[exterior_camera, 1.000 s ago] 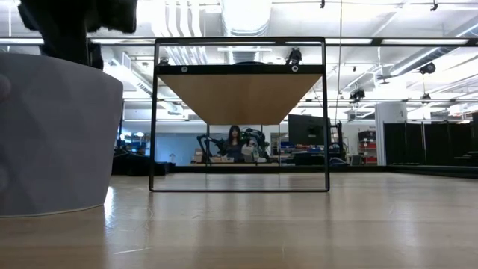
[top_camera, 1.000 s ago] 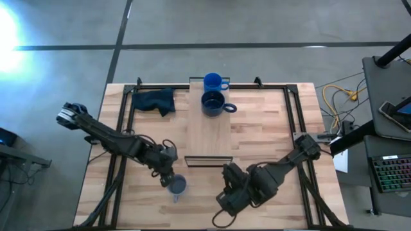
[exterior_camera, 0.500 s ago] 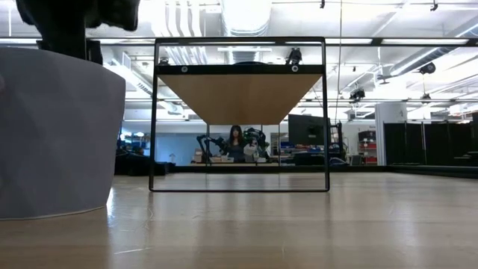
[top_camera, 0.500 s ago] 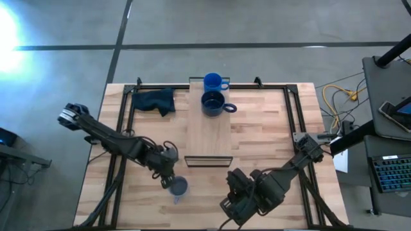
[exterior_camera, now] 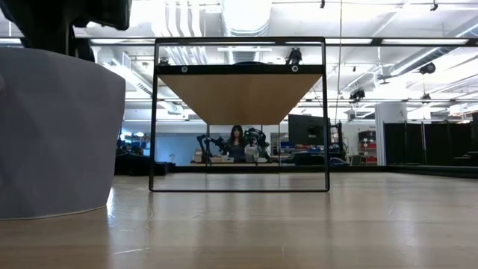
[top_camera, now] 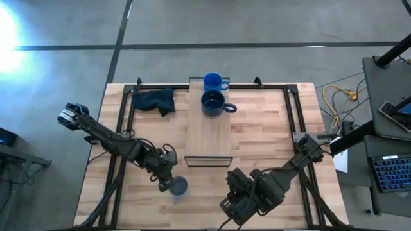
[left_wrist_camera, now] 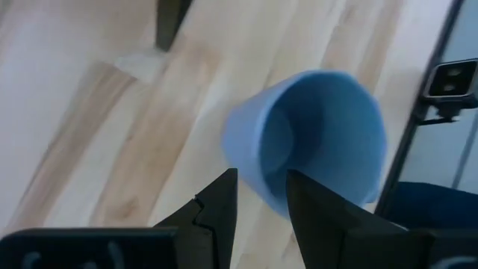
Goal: Stack small to large cups/mugs on shelf
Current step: Put the purple mug on the shelf
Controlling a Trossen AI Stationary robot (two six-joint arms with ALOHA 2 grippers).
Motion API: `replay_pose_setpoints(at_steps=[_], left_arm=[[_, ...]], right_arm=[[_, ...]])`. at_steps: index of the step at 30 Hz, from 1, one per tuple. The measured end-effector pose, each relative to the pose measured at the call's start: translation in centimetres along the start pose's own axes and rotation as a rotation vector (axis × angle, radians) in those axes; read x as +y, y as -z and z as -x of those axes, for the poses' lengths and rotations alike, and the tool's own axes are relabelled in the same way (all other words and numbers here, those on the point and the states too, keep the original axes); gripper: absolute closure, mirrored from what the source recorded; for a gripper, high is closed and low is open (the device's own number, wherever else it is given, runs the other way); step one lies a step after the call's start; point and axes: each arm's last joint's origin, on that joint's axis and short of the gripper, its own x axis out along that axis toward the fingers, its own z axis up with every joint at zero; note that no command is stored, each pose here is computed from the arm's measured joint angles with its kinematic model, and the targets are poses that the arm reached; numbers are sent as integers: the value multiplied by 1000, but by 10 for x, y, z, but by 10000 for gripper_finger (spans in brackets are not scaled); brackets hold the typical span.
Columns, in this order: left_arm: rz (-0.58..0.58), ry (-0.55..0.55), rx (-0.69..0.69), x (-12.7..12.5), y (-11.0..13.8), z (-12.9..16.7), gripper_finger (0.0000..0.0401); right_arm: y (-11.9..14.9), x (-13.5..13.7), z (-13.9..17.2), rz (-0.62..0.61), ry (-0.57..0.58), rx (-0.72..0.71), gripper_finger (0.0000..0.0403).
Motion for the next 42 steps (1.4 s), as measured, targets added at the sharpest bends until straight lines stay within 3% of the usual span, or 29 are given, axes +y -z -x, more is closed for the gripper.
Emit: replay_pose_setpoints(at_steps=[4, 23, 31, 38, 42], left_arm=[[0, 33, -21, -3, -2, 0, 301], [-44, -42, 60, -5, 0, -38, 303], [-87, -51, 61, -4, 1, -38, 387], [-88, -54, 51, -5, 0, -34, 394], [-86, -31, 33, -11, -4, -12, 396]], right_arm=[[0, 0, 0, 0, 0, 0, 257], [2, 0, 0, 31, -2, 4, 257], [4, 0, 1, 42, -4, 12, 257], [5, 0, 1, 51, -4, 13, 257], [5, 0, 1, 56, -5, 13, 260]])
